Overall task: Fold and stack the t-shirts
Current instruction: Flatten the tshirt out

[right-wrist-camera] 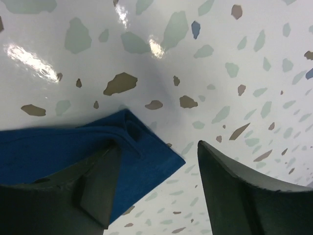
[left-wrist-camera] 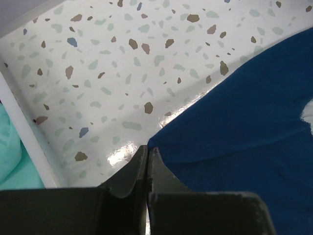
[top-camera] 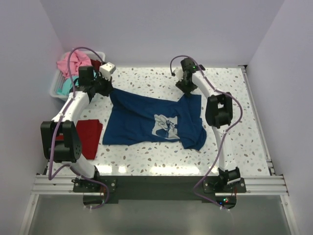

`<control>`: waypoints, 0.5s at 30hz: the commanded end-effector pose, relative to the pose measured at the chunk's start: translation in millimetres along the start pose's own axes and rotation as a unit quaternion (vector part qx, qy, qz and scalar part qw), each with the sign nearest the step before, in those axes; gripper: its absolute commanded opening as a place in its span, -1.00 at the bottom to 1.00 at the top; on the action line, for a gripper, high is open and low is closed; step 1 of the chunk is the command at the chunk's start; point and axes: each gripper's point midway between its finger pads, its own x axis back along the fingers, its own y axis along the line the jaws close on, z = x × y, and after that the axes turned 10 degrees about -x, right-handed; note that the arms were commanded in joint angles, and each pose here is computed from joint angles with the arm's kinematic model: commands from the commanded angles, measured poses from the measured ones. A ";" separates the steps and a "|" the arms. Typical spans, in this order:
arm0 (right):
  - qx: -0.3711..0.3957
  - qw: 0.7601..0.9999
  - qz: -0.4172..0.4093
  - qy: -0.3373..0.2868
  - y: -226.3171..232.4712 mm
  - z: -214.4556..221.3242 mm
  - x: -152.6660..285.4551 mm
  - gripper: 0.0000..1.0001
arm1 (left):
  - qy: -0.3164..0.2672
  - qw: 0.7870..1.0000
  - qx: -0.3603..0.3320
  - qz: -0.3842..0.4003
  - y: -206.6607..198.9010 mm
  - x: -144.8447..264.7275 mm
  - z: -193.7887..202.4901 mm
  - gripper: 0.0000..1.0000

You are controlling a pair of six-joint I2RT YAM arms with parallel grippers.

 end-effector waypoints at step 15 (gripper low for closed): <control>-0.275 0.947 -0.162 -0.022 -25.8 49.8 51.5 0.11 | -0.021 1.000 0.021 -0.006 15.2 -9.7 -13.2 -1.00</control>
